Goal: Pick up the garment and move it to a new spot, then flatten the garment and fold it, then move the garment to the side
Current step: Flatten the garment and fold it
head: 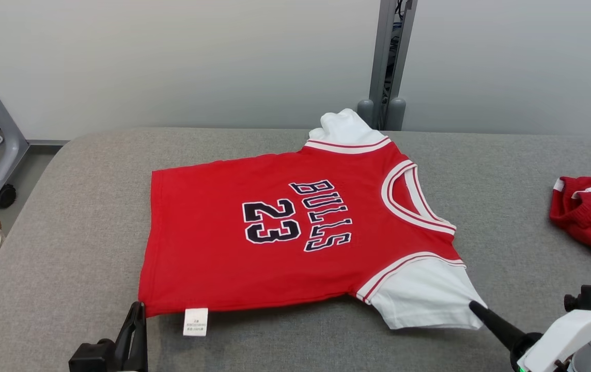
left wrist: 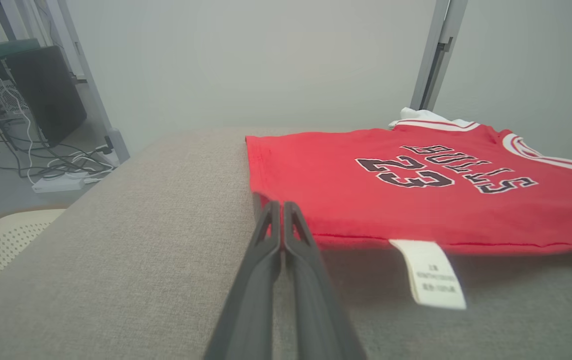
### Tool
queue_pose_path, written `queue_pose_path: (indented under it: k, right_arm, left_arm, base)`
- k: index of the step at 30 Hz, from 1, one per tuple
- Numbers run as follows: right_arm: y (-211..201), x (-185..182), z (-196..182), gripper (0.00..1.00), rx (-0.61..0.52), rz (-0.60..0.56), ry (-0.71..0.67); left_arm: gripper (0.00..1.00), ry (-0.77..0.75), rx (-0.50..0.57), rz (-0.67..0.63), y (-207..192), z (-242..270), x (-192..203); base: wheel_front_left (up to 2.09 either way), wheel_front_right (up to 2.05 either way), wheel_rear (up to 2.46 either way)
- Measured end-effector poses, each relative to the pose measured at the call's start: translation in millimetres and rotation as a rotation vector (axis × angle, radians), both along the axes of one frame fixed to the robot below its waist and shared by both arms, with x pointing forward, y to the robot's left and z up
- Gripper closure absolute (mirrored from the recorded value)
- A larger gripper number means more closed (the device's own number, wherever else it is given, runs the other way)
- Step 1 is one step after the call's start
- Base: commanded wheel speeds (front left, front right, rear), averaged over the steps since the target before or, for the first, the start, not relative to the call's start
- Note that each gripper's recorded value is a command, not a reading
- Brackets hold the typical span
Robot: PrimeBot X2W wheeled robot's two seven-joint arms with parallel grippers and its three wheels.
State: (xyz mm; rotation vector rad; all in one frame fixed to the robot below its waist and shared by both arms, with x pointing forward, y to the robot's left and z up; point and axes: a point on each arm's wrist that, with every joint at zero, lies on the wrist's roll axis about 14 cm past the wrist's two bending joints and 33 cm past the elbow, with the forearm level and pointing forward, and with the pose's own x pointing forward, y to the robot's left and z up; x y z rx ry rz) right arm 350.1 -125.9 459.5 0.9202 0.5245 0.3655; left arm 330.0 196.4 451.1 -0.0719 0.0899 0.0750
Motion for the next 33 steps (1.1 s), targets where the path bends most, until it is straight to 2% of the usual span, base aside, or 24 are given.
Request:
queue_pose_path:
  k: [6,20,33]
  right_arm:
    - [2,-22,-6,1.0,-0.003,0.076,0.053]
    - [-3,-52,-5,1.0,-0.001,0.157,0.107]
    - [-2,-28,10,1.0,0.003,0.12,0.038]
  left_arm:
    - [1.0,0.009,-0.002,0.004,2,-3,-7]
    - [1.0,0.018,0.003,0.031,12,-6,-19]
    - [1.0,0.024,-0.01,0.031,11,-8,-13]
  base:
    - [0.0,0.0,0.0]
    - [0.0,0.0,0.0]
    - [0.0,0.0,0.0]
